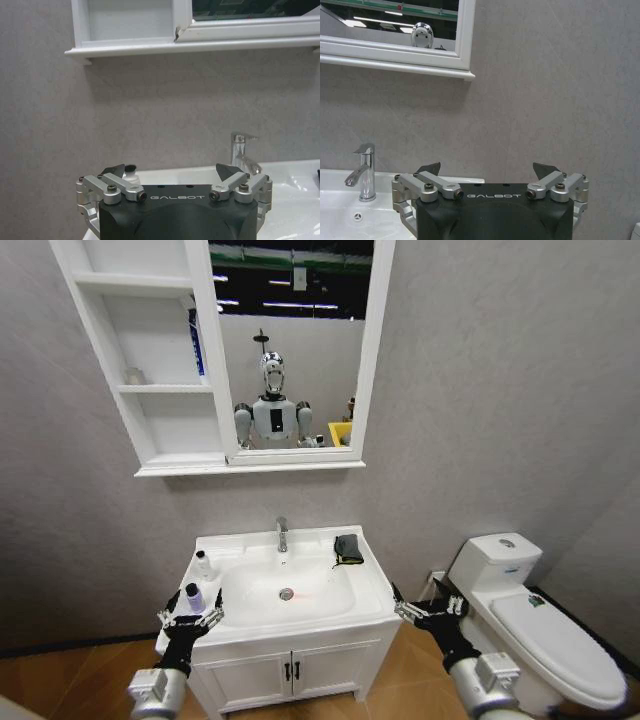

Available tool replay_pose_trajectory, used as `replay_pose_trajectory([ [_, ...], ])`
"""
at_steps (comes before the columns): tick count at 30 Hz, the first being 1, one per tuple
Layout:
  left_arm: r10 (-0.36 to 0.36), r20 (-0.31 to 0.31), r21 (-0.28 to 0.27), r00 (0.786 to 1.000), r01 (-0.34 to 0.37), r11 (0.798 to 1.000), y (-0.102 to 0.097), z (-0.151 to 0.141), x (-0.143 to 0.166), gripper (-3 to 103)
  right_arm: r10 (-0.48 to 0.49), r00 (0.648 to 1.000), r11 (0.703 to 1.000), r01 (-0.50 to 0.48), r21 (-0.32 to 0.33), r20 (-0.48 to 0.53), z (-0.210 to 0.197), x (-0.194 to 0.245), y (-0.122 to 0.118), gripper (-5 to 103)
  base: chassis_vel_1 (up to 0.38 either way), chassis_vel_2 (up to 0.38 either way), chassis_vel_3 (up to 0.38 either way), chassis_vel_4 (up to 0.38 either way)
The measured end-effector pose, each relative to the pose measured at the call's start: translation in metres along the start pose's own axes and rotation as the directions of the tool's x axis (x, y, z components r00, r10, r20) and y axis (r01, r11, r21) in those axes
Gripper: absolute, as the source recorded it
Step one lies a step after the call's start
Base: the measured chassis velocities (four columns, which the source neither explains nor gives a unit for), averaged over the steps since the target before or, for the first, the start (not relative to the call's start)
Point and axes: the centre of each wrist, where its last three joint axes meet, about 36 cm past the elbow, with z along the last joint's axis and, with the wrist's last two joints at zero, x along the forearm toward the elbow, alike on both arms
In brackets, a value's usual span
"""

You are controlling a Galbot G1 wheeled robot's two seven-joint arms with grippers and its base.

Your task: Move facial cleanser and shampoo from washbasin to cabinet, then wipe washbasin with towel.

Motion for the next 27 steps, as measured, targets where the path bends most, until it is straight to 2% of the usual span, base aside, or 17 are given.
replay_pose_trajectory([
  [3,-0.009,-0.005,-0.005,1.000,0.009,1.000,-0.003,0.010,-0.004,100,0.004,1.000,1.000,-0.004,-0.001,0.003,-0.001,-0.001,0.000,100,0.085,-0.033,-0.034,0.076],
  [6,-0.068,-0.018,-0.021,0.998,0.068,0.997,-0.011,0.044,-0.035,100,0.016,1.000,1.000,-0.016,-0.006,0.016,-0.004,-0.002,-0.002,100,0.012,-0.011,-0.017,0.018],
  [9,-0.088,-0.018,-0.018,0.996,0.087,0.996,-0.012,0.048,-0.045,100,0.019,1.000,1.000,-0.019,-0.007,0.018,-0.005,-0.002,-0.002,100,0.000,0.000,0.000,0.000],
  [10,-0.110,-0.025,-0.015,0.994,0.110,0.994,-0.014,0.053,-0.066,100,0.024,0.999,1.000,-0.023,-0.008,0.021,-0.007,-0.001,-0.003,100,0.000,0.000,0.000,0.000],
  [12,-0.135,-0.044,-0.020,0.990,0.134,0.991,-0.016,0.058,-0.082,100,0.026,0.999,1.000,-0.026,-0.012,0.023,-0.007,-0.001,-0.003,100,0.000,0.000,0.000,0.000],
  [15,-0.168,-0.060,-0.028,0.984,0.166,0.986,-0.014,0.063,-0.088,100,0.020,0.999,1.000,-0.020,-0.016,0.028,-0.007,-0.004,-0.002,100,0.000,0.000,0.000,0.000],
  [17,-0.217,-0.092,-0.042,0.972,0.214,0.976,-0.010,0.068,-0.093,100,0.017,0.999,1.000,-0.016,-0.020,0.029,-0.006,-0.005,-0.003,100,0.000,0.000,0.000,0.000],
  [20,-0.246,-0.119,-0.055,0.962,0.241,0.969,-0.007,0.068,-0.098,100,0.021,0.999,0.999,-0.021,-0.024,0.027,-0.005,-0.004,-0.004,100,0.000,0.000,0.000,0.000],
  [27,-0.260,-0.156,-0.060,0.953,0.254,0.965,0.000,0.068,-0.119,100,0.029,0.999,0.999,-0.028,-0.033,0.028,-0.002,-0.005,-0.005,100,0.000,0.000,0.000,0.000],
])
